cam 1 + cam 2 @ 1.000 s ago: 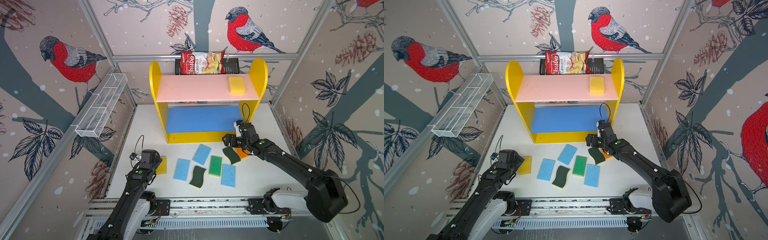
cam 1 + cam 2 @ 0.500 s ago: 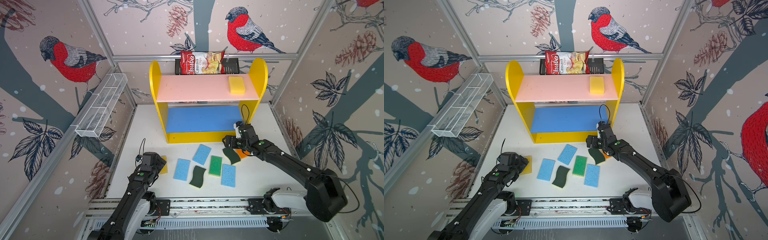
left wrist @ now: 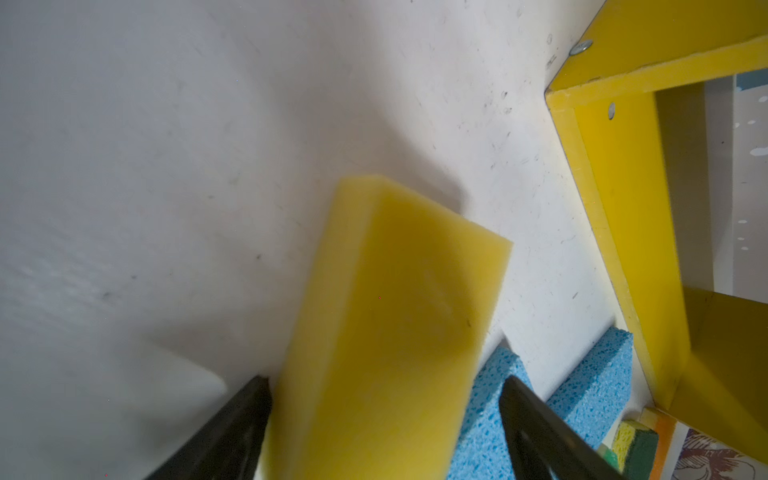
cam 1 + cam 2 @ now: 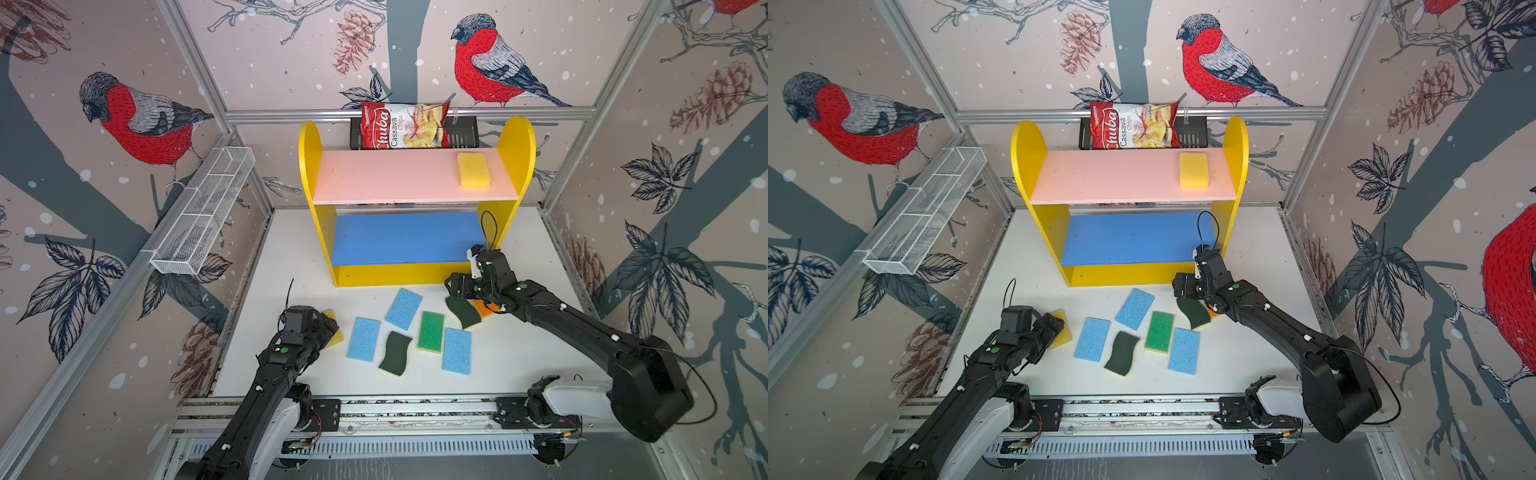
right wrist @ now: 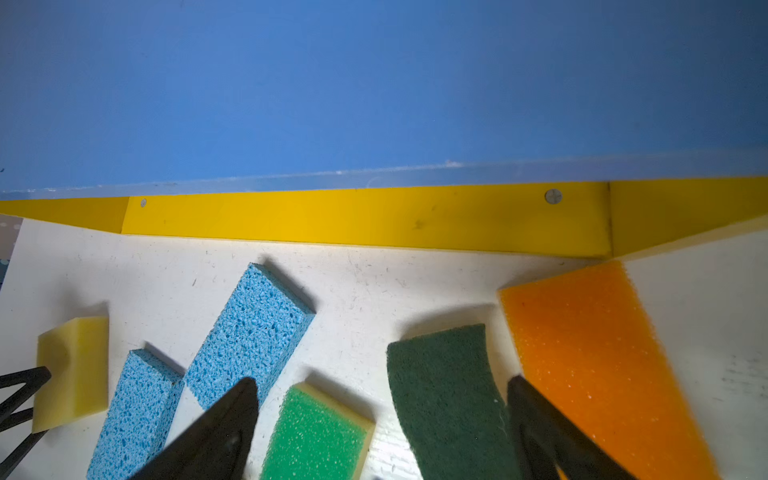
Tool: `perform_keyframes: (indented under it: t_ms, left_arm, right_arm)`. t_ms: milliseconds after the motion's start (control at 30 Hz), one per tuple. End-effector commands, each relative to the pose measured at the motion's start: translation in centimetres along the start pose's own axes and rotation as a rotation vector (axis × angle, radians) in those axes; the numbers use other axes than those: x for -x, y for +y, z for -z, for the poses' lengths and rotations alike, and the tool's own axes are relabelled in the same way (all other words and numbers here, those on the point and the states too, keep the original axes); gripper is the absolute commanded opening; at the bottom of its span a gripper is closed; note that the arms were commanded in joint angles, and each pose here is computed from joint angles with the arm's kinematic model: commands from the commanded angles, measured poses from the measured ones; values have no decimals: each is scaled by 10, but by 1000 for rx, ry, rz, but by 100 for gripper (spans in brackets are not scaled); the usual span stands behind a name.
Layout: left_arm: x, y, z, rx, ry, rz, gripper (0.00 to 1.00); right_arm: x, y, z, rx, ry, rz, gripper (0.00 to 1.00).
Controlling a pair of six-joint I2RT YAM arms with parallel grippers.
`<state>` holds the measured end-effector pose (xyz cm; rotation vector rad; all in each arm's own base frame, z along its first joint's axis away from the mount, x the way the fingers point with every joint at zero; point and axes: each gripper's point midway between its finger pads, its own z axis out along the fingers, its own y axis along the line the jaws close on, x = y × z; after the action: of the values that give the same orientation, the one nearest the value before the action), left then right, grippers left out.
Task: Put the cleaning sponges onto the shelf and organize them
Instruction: 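Lower the left gripper onto the small yellow sponge and close it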
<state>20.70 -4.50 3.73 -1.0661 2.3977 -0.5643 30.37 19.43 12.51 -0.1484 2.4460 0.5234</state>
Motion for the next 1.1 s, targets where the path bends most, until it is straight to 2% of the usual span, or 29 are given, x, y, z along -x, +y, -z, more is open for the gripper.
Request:
perform_keyframes:
  t_ms: [0, 533, 767, 1067]
  left_arm:
    - [-1, -8, 1, -5, 11, -54, 88]
    - [-15, 1, -2, 289, 64, -247, 92]
    - [-27, -8, -13, 331, 104, -306, 93]
    - [-23, 1, -16, 382, 68, -315, 91]
  right_arm:
    - [6, 1, 0, 2, -27, 16, 94]
    - [5, 2, -4, 8, -22, 27, 93]
    - [-1, 0, -6, 9, -9, 27, 94]
    - [-6, -4, -7, -4, -1, 31, 93]
